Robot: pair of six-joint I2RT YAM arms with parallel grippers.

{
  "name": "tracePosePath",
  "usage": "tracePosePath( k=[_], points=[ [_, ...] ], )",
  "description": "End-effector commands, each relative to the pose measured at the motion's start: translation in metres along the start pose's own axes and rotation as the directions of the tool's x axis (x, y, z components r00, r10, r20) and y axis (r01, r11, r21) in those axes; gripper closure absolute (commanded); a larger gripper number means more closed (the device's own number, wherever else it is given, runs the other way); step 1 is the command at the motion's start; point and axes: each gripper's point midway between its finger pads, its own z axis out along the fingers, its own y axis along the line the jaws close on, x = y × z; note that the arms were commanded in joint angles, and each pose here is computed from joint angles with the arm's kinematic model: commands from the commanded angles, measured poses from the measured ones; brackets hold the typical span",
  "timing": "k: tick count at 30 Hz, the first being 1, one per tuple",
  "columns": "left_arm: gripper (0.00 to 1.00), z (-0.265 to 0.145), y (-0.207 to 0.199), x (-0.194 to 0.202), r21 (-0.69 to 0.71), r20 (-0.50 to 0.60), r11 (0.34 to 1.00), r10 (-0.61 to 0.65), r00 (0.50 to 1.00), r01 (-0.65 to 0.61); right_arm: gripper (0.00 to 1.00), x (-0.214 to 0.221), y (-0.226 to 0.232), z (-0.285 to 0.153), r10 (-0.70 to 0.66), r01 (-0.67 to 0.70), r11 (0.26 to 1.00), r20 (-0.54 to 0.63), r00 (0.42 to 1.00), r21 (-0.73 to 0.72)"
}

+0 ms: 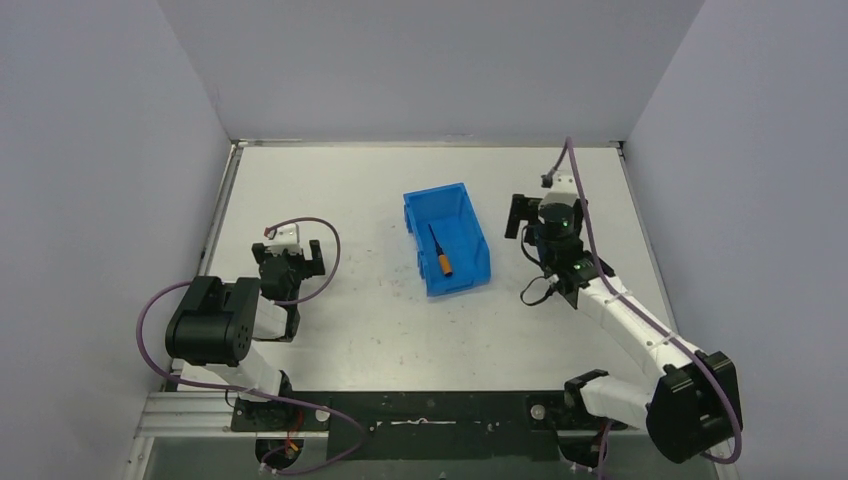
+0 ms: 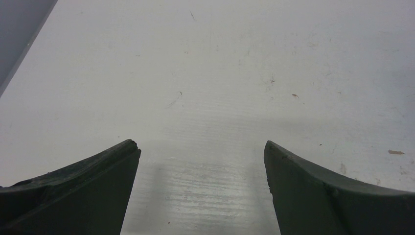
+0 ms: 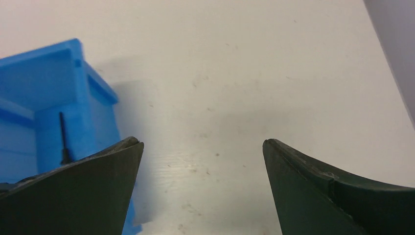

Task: Put the screwdriver in the bin

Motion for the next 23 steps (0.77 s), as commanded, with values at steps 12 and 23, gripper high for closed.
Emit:
tracePosePath(
  k=[12, 23],
  points=[
    [0.03, 0.006, -0.002, -0.021, 0.002, 0.068, 1.000, -0.016, 0.998, 0.016, 0.00, 0.063, -0.091, -0.016, 0.088, -0.130, 0.983, 0.288, 0.954, 0.130],
    [0.03, 0.006, -0.002, -0.021, 0.003, 0.067, 1.000, -0.014, 0.998, 0.014, 0.00, 0.064, -0.086, -0.015, 0.095, -0.129, 0.987, 0.287, 0.953, 0.101]
  ],
)
